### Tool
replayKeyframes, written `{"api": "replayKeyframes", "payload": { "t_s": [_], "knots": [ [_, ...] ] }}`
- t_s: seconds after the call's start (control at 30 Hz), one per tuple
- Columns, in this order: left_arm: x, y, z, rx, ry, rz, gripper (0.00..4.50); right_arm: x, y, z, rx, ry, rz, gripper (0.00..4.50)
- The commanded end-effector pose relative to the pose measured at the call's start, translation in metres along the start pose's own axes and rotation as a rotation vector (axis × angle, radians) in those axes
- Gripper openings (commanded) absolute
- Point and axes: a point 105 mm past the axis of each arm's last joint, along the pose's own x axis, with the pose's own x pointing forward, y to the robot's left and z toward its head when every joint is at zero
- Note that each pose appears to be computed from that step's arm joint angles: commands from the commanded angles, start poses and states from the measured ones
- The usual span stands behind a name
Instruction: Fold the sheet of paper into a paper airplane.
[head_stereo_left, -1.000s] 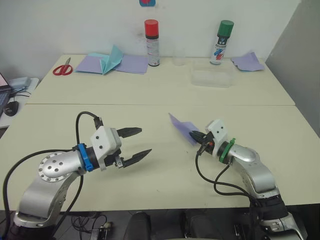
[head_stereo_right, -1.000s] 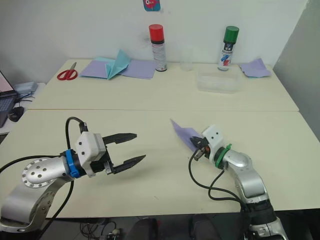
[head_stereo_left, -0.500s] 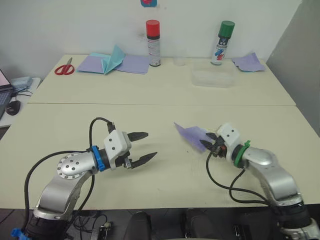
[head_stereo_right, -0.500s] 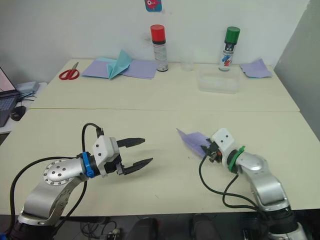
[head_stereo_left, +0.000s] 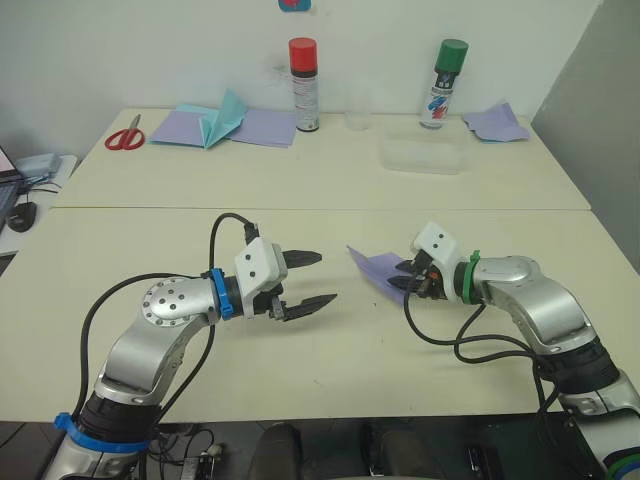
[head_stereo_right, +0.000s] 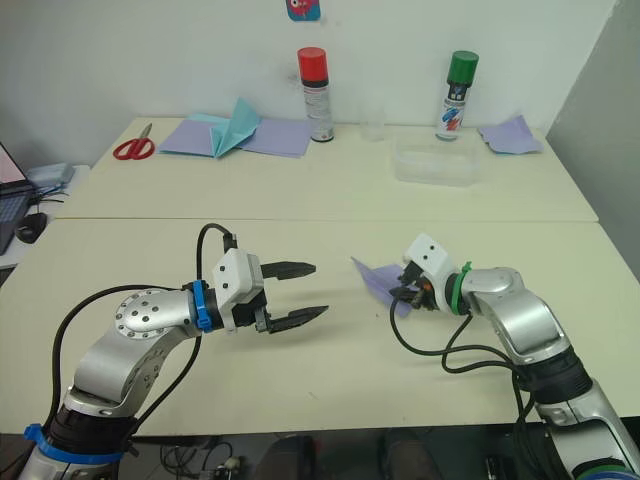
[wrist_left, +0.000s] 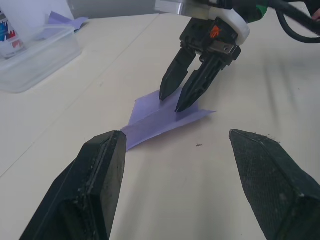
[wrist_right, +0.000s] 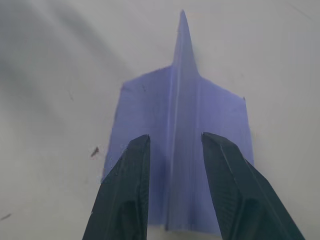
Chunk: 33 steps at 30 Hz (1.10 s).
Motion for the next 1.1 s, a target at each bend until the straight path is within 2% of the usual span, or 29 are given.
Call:
{"api": "replayKeyframes", "payload": {
  "t_s": [0.03, 0.2, 0.3, 0.4, 0.57, 0.7, 0.8, 0.93, 1.1],
  "knots": [
    [-0.001, 0.000, 0.009, 0.021, -0.031, 0.013, 3.65, 0.000, -0.002, 0.010, -0.049, -0.028, -0.011, 1.65],
    [0.003, -0.003, 0.010, 0.023, -0.050, 0.027, 3.65, 0.008, 0.000, 0.010, -0.057, -0.022, 0.006, 1.65],
    [0.004, -0.002, 0.011, 0.024, -0.056, 0.033, 3.65, 0.009, -0.003, 0.011, -0.062, -0.017, -0.004, 1.08],
    [0.004, -0.001, 0.012, 0.031, -0.062, 0.043, 3.65, 0.007, -0.009, 0.008, -0.064, -0.004, -0.028, 0.02],
    [0.007, -0.004, 0.010, 0.021, -0.062, 0.027, 3.65, -0.002, -0.014, 0.005, -0.056, -0.004, -0.049, 0.02],
    [0.014, -0.013, 0.018, -0.011, -0.087, -0.043, 3.65, -0.034, -0.044, 0.014, 0.143, -0.069, -0.259, 0.02],
    [0.014, -0.006, 0.021, -0.018, -0.095, -0.039, 3.65, -0.046, -0.050, 0.011, 0.263, -0.069, -0.358, 0.02],
    [0.013, 0.006, 0.021, -0.015, -0.077, -0.049, 3.65, -0.049, -0.050, 0.000, 0.466, -0.062, -0.492, 0.02],
    [0.017, 0.012, 0.016, 0.007, -0.065, -0.066, 3.65, -0.036, -0.043, -0.003, 0.591, -0.037, -0.538, 0.02]
  ]
}}
